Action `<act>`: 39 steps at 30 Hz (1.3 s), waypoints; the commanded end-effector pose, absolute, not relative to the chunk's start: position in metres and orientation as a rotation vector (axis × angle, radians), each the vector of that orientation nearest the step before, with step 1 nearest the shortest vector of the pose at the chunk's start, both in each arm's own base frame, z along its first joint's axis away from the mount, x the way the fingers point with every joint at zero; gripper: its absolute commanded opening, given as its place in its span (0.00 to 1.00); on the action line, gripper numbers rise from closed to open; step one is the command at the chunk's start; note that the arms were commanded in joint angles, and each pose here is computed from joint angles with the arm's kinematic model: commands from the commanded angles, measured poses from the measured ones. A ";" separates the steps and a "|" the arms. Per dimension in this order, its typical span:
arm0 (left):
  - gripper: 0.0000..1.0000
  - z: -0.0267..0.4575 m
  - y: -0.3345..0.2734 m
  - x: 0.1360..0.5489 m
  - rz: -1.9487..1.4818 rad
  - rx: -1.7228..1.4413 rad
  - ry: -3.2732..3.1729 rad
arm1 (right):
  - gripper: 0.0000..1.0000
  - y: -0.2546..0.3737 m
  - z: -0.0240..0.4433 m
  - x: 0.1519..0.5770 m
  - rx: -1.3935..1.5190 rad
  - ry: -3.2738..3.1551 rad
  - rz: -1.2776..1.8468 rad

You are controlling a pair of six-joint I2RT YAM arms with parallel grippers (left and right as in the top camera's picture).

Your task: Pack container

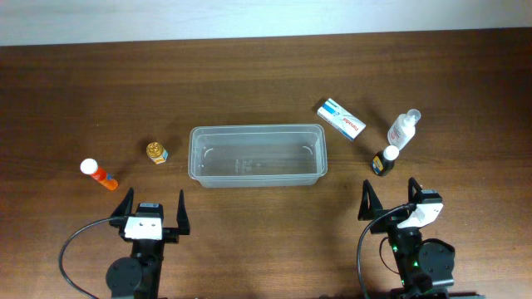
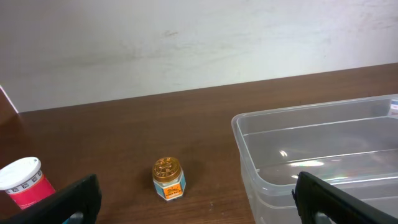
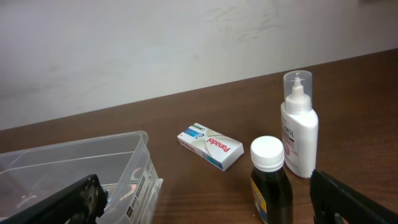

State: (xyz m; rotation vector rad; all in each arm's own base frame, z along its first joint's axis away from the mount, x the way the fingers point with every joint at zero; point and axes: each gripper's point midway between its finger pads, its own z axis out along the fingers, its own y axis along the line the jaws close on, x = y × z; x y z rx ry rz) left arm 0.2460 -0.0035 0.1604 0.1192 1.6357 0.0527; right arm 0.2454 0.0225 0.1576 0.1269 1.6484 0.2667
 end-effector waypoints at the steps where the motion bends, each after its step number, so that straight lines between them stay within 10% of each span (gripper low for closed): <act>1: 0.99 0.159 -0.003 0.246 0.057 0.129 1.635 | 0.98 0.023 0.156 0.245 0.121 1.649 0.257; 39: 0.99 0.159 -0.004 0.246 0.056 0.129 1.635 | 0.98 0.029 0.227 0.242 0.022 1.743 0.220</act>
